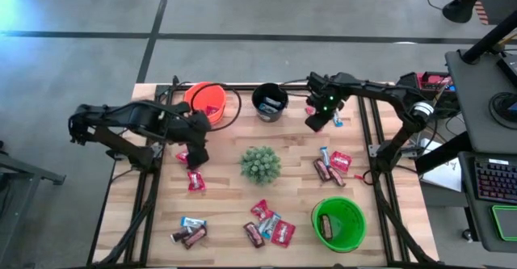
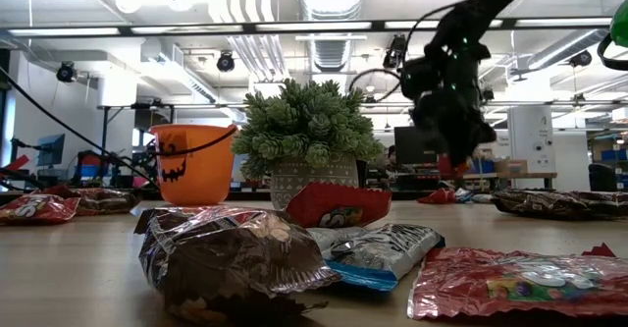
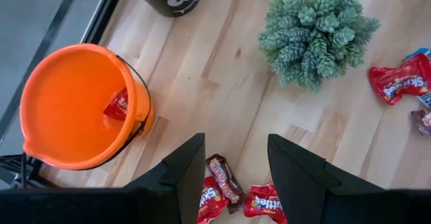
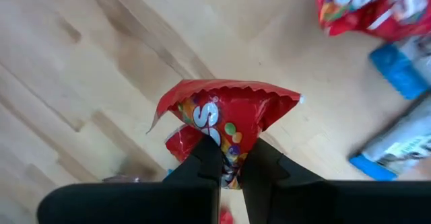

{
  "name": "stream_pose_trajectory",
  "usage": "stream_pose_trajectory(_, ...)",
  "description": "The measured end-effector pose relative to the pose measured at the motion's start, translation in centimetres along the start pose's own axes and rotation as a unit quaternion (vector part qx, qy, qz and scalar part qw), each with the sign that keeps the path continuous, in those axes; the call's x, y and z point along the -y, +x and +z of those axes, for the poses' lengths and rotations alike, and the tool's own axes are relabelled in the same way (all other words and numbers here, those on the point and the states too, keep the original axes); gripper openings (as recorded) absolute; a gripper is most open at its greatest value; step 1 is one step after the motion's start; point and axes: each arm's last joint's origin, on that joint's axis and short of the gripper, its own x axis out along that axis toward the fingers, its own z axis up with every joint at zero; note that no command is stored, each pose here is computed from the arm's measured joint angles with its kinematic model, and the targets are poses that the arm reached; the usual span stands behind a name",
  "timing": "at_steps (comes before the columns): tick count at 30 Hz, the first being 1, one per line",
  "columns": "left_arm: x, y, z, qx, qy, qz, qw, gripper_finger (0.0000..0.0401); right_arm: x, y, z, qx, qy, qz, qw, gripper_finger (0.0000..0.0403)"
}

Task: Organize candy in baskets
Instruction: Put the red candy into the orange bucket

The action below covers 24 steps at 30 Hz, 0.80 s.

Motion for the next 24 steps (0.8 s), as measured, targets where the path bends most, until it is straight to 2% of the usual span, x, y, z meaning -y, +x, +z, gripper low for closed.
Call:
stream_pose_trajectory(13, -2.3, -2.3, -1.2, 0.041, -0.024, -0.001, 0.999, 0.0144, -3.3, -6.0, 3.0, 0.107, -0.062, 0.01, 0.992, 0.0021)
stream_pose_trajectory(24, -3.4, -3.6, -2.0, 0.071, -0.039, 0.005, 0.997, 0.0144, -4.5, -8.6, 3.8, 0.148, -0.079, 0.015, 0.986, 0.0021)
